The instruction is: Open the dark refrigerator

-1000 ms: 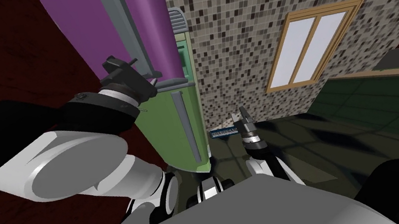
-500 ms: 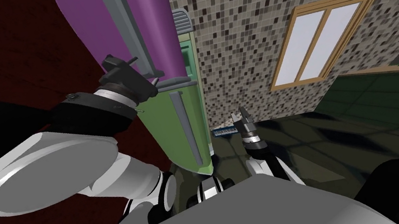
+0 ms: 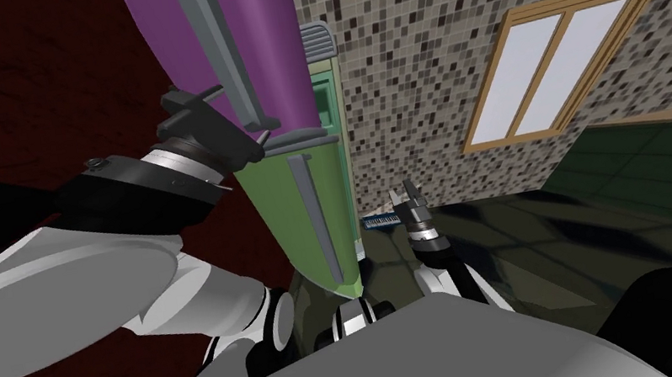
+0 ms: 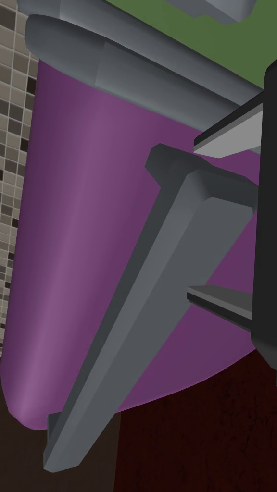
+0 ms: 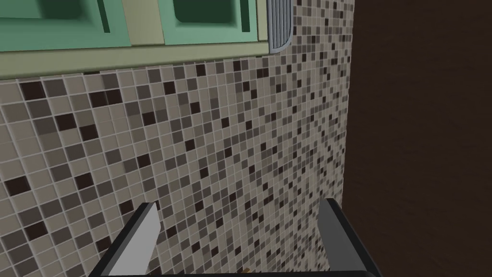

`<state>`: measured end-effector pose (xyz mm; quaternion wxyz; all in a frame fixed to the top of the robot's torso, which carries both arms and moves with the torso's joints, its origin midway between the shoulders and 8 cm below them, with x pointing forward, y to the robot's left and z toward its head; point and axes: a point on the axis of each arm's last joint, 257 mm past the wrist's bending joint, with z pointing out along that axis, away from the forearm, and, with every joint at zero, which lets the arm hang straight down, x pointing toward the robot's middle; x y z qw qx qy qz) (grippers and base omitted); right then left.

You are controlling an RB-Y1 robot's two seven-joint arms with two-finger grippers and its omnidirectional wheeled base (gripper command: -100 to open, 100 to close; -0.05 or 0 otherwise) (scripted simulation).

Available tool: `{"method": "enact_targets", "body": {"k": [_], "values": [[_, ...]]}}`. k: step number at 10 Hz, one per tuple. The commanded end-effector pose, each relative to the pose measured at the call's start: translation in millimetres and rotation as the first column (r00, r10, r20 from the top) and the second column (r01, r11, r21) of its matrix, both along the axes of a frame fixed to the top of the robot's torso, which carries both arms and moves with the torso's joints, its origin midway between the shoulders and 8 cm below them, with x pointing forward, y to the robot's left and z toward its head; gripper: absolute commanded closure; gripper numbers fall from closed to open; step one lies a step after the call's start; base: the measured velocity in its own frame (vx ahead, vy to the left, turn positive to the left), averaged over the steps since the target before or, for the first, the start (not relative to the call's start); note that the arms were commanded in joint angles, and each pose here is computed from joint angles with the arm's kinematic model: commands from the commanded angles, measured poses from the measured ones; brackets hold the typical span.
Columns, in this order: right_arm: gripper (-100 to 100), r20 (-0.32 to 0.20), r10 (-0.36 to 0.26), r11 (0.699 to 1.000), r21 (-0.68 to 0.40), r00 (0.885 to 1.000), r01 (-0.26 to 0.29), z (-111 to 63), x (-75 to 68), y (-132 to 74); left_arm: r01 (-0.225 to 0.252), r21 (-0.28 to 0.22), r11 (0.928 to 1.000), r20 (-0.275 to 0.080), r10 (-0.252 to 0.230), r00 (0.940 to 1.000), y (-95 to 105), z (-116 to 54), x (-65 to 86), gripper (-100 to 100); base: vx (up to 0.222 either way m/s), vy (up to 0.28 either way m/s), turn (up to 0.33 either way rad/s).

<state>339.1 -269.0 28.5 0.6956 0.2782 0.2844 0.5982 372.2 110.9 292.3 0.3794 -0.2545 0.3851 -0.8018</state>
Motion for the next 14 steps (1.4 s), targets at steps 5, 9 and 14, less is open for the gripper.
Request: {"method": "enact_targets", "body": {"k": [5,9,14], "values": [[0,0.0,0.0,1.0,0.0,1.0,0.0,0.0,0.0,0.0,0.133,-0.018,0.991,0.026,-0.132,0.9908,-0.6,8.4,-18.6,100,-0.038,0.105,0.064],[0,0.0,0.0,1.0,0.0,1.0,0.0,-0.1,0.0,0.0,0.207,-0.025,0.9779,0.037,-0.206,0.9778,2.9,11.8,-31.4,100,-0.03,0.111,0.072],[0,0.0,0.0,1.0,0.0,1.0,0.0,0.0,0.0,0.1,0.279,-0.004,0.9603,0.016,-0.279,0.9603,-16.3,4.6,-41.0,100,-0.021,0.088,-0.031]]}}
